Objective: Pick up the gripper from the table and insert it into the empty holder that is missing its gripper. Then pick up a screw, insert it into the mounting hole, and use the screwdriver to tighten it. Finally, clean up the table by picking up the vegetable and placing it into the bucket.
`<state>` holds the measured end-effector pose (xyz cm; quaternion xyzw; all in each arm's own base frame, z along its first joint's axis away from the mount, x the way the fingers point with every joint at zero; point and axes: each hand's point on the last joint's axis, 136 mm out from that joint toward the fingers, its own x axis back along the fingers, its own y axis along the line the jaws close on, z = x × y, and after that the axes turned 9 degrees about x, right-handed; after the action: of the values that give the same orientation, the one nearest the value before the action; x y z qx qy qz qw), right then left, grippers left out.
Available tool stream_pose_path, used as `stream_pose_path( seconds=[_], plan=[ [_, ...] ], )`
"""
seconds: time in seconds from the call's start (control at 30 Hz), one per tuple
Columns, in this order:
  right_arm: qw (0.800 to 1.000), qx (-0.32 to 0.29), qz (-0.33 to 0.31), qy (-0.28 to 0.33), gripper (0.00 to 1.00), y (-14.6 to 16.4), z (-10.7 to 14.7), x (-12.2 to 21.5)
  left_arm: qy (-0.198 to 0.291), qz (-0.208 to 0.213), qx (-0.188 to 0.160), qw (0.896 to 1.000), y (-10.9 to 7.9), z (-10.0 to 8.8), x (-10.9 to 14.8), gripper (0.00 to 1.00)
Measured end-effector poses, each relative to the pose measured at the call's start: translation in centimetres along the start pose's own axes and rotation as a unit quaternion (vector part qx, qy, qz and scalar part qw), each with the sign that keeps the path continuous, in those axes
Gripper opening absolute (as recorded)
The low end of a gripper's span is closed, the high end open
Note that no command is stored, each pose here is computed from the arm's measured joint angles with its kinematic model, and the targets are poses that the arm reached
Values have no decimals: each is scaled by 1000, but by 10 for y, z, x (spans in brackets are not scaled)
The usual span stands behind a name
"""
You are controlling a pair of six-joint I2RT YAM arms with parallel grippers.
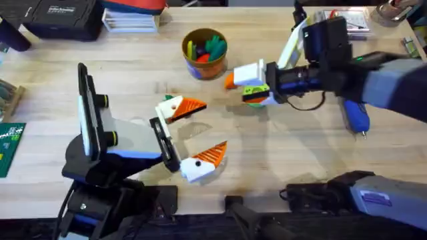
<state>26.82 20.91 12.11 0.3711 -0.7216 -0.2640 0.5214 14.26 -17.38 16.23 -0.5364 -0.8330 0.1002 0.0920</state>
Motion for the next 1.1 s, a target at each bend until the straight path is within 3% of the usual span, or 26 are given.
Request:
stream_pose_path(
  seconds=[0.13,0.27,0.4,0.47,0.7,0.87,1.1],
  plan=[
    [989,76,124,-2,994,-13,7,15,0,0,0,1000,0,0,0,987],
    [957,146,250,16,994,-36,16,22,0,0,0,1000,0,0,0,985],
    [927,198,316,39,992,-53,20,18,0,0,0,1000,0,0,0,986],
    [918,211,332,49,910,-59,21,15,0,0,0,1000,0,0,0,986],
    [904,215,363,64,480,-77,20,9,0,0,0,1000,0,0,0,986],
    [902,216,369,62,412,-81,18,7,0,0,0,1000,0,0,0,986],
    [902,220,367,51,400,-79,13,5,0,1,0,1000,0,0,0,986]
  ],
)
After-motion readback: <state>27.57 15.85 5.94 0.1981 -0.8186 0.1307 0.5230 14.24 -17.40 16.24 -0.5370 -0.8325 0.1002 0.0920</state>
